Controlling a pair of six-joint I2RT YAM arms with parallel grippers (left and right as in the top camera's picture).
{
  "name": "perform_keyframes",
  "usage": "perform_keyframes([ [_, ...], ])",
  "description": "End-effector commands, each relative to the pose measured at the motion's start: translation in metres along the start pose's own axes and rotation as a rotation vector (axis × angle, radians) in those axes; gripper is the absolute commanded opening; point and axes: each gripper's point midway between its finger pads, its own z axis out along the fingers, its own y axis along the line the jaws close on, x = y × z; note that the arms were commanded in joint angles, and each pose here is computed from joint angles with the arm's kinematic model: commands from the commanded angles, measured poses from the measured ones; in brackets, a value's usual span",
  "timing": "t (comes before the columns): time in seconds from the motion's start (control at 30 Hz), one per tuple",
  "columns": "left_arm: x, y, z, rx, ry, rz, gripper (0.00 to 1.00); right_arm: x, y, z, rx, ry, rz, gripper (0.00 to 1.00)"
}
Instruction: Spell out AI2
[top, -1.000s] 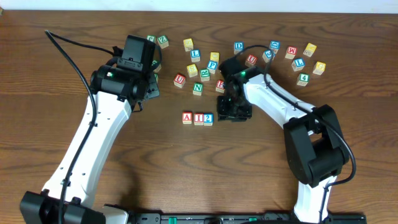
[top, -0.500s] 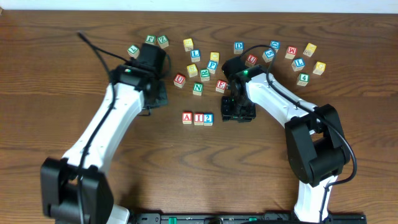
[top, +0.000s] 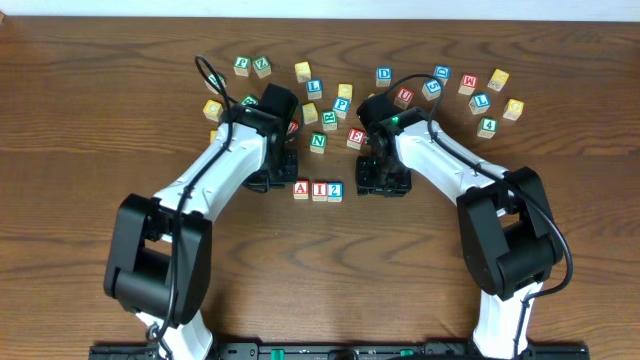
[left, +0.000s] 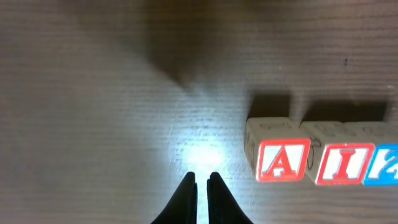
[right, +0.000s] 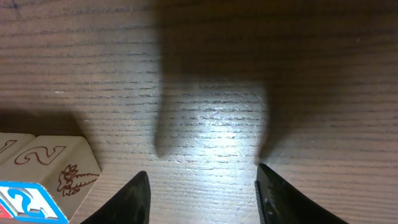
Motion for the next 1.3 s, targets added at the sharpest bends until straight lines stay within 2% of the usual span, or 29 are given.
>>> perform_keyframes([
  [0.0,0.003,-0.002,0.012,0.013,0.025,0.047,0.08,-0.001,-0.001,-0.005,0.007,-0.020,-0.005,0.50],
  [0.17,-0.002,-0.007,0.013,0.036,0.003,0.128,0.08,-0.001,-0.001,-0.004,0.006,-0.021,-0.005,0.51],
  [0.63,0.003,-0.005,0.029,0.040,-0.005,0.131,0.08,-0.002,-0.001,-0.004,0.005,-0.022,-0.005,0.51],
  [0.77,0.005,-0.021,0.029,0.138,0.006,0.196,0.08,-0.002,-0.001,-0.004,0.005,-0.022,-0.005,0.52],
  [1.27,0.010,-0.025,0.045,0.161,0.050,0.191,0.08,-0.002,-0.001,-0.003,0.006,-0.022,-0.005,0.52],
])
